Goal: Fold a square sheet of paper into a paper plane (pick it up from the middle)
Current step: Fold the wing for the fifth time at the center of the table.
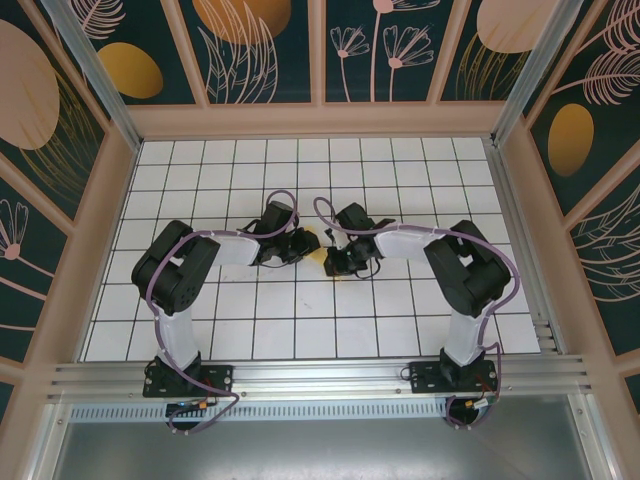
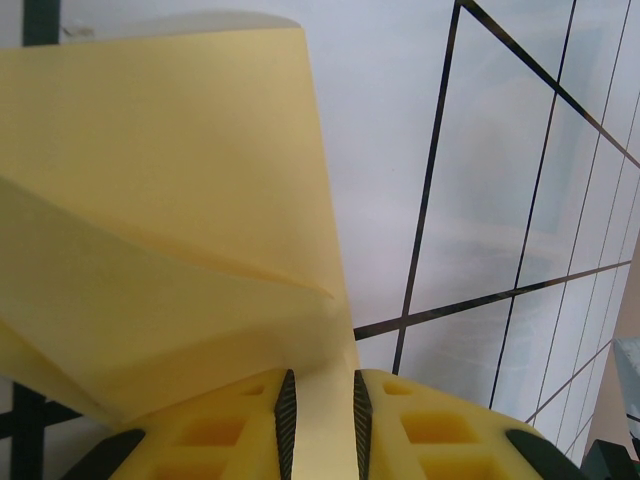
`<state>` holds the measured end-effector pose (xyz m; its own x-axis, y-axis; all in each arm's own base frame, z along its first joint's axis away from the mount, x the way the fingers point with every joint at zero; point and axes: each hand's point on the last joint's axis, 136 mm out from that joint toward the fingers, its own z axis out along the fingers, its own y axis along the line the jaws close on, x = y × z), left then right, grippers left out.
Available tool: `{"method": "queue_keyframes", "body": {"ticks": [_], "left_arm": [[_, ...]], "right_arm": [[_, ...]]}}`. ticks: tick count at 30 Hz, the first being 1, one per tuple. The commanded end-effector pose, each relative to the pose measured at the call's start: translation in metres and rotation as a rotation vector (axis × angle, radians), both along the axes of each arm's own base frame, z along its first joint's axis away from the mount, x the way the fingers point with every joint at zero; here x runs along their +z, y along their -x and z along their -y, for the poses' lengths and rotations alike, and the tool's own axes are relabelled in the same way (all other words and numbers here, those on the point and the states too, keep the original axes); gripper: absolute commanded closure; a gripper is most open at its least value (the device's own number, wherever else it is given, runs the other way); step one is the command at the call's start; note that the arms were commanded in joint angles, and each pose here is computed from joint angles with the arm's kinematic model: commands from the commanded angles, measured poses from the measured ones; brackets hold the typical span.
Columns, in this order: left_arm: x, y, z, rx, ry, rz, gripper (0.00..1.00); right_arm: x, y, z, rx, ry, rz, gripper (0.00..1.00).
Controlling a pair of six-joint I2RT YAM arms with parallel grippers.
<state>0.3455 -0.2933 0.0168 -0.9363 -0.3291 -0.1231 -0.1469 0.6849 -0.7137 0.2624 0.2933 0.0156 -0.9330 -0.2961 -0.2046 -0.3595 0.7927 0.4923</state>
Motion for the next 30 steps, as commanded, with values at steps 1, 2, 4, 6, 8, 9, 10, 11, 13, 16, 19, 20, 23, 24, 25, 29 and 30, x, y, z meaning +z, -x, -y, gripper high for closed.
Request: {"method": "queue_keyframes", "body": {"ticks": [1,2,4,6,8,9,10,11,13,16,19,20,23,24,25,29,30], "left_arm": [[-0.068,0.014,-0.039,0.052,-0.220,-0.088,0.74],[-0.068,0.014,-0.039,0.052,-0.220,-0.088,0.74],[-0.068,0.014,-0.040,0.054,-0.223,-0.088,0.73],[-0.068,0.015,-0.040,0.053,-0.225,-0.089,0.74],[-0.069,0.015,-0.041,0.054,-0.228,-0.089,0.74],[-0.069,0.015,-0.041,0.055,-0.228,-0.090,0.73],[-0.069,0.014,-0.041,0.055,-0.228,-0.088,0.74],[-0.069,0.015,-0.041,0.055,-0.229,-0.089,0.74],[-0.069,0.014,-0.041,0.055,-0.229,-0.088,0.74],[-0.069,0.015,-0.041,0.055,-0.230,-0.090,0.74],[-0.068,0.014,-0.041,0.056,-0.230,-0.087,0.74],[-0.068,0.015,-0.041,0.055,-0.231,-0.088,0.74],[-0.068,0.015,-0.041,0.054,-0.231,-0.087,0.74],[-0.068,0.014,-0.041,0.055,-0.230,-0.086,0.74],[-0.068,0.015,-0.041,0.053,-0.231,-0.086,0.74],[-0.067,0.014,-0.040,0.051,-0.225,-0.084,0.74],[-0.067,0.014,-0.039,0.050,-0.223,-0.083,0.74]], "right_arm": [[-0.021,0.021,0.035,-0.022,0.131,-0.072,0.93],[-0.021,0.021,0.037,-0.025,0.137,-0.071,0.94],[-0.021,0.022,0.040,-0.029,0.143,-0.071,0.94],[-0.020,0.023,0.041,-0.028,0.144,-0.073,0.94],[-0.021,0.026,0.043,-0.028,0.150,-0.081,0.94],[-0.021,0.028,0.044,-0.028,0.152,-0.086,0.94],[-0.022,0.030,0.045,-0.028,0.155,-0.092,0.94],[-0.023,0.032,0.046,-0.027,0.156,-0.097,0.94],[-0.024,0.035,0.049,-0.030,0.162,-0.106,0.94],[-0.026,0.040,0.053,-0.040,0.167,-0.120,0.94],[-0.029,0.044,0.057,-0.053,0.165,-0.133,0.94],[-0.029,0.046,0.059,-0.061,0.157,-0.137,0.94],[-0.031,0.052,0.064,-0.101,0.107,-0.163,0.94],[-0.029,0.053,0.064,-0.109,0.083,-0.163,0.94],[-0.026,0.054,0.064,-0.117,0.050,-0.169,0.94],[-0.005,0.050,0.057,-0.125,-0.073,-0.147,0.94],[0.004,0.048,0.053,-0.116,-0.099,-0.129,0.93]]}}
